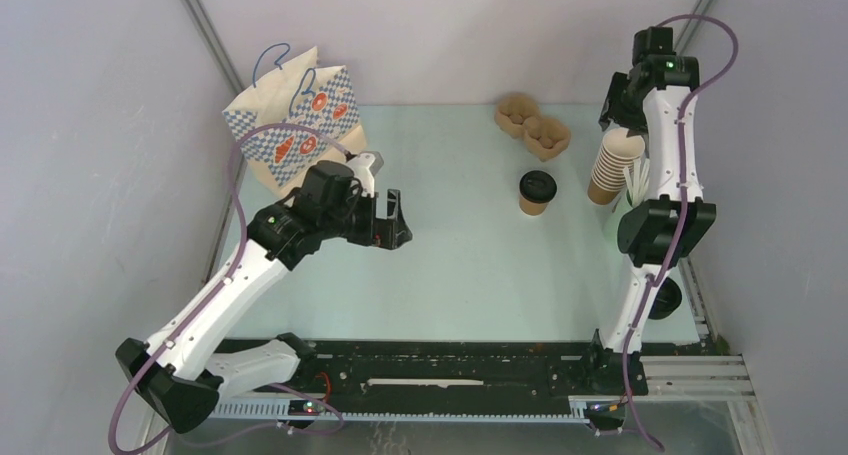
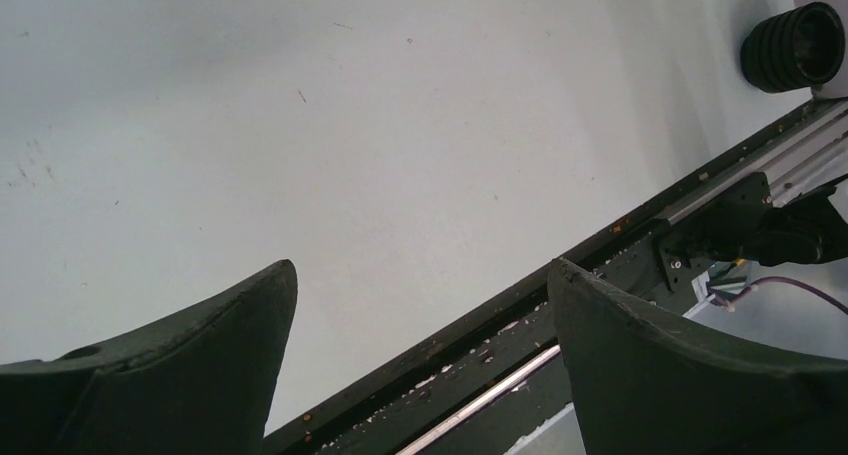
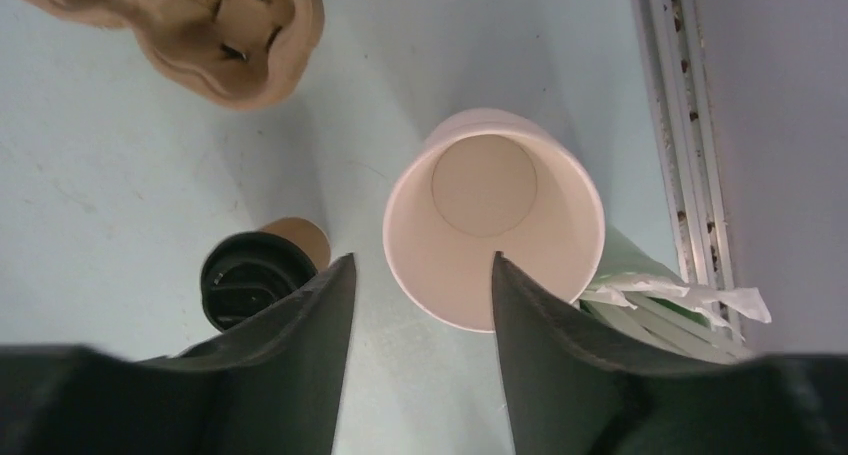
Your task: Pack the takeout coffee
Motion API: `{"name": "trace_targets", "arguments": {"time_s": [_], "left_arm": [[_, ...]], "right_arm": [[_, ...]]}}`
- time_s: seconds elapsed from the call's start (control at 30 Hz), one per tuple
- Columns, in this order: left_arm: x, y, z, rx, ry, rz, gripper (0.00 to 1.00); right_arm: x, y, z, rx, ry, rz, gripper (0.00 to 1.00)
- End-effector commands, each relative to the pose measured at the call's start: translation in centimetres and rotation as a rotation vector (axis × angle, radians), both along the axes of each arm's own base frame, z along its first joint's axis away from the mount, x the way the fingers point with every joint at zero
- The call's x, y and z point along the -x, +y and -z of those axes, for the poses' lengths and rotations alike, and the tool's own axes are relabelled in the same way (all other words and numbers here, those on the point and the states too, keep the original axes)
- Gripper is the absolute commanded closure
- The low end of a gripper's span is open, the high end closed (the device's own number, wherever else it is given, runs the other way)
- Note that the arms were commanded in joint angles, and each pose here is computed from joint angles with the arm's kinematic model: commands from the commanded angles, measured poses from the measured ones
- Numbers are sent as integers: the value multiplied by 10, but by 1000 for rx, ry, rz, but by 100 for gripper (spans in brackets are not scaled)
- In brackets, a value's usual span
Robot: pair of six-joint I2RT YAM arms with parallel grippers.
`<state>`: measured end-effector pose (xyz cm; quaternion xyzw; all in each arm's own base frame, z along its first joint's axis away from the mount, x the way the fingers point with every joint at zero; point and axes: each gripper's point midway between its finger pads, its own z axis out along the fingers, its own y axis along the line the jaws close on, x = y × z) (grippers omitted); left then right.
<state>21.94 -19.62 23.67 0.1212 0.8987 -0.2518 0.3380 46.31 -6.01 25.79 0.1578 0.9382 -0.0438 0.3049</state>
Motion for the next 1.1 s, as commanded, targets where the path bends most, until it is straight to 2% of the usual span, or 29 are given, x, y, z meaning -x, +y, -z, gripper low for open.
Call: {"name": "trace_targets", "arguments": {"time_s": [0.0,0.03,0.23,0.43,0.53,0.63,0.83,1.07], "left_arm": [[-7,-6,-29,2,-101,45,0],[-7,-6,-29,4,-99,47,0],[-9,-6,-31,1,-100,42,0],[-9,-7,-34,5,-100,42,0],[-9,-7,-34,5,-101,41,0],[-8,-6,-34,5,-97,39,0],[-7,-4,-34,1,-101,36,0],[-6,-2,-35,-2,-104,36,0]], "right_arm": [[3,1,10,-6,41,-7,45],[3,3,13,-13,45,-13,49],[-3,8,26,-7,66,-21,52],[-8,16,35,30,88,-52,66],[-8,16,39,38,100,-53,68],[-9,16,39,39,98,-53,69],[-9,15,42,48,108,-48,81],[-7,12,31,70,87,-36,90]]}}
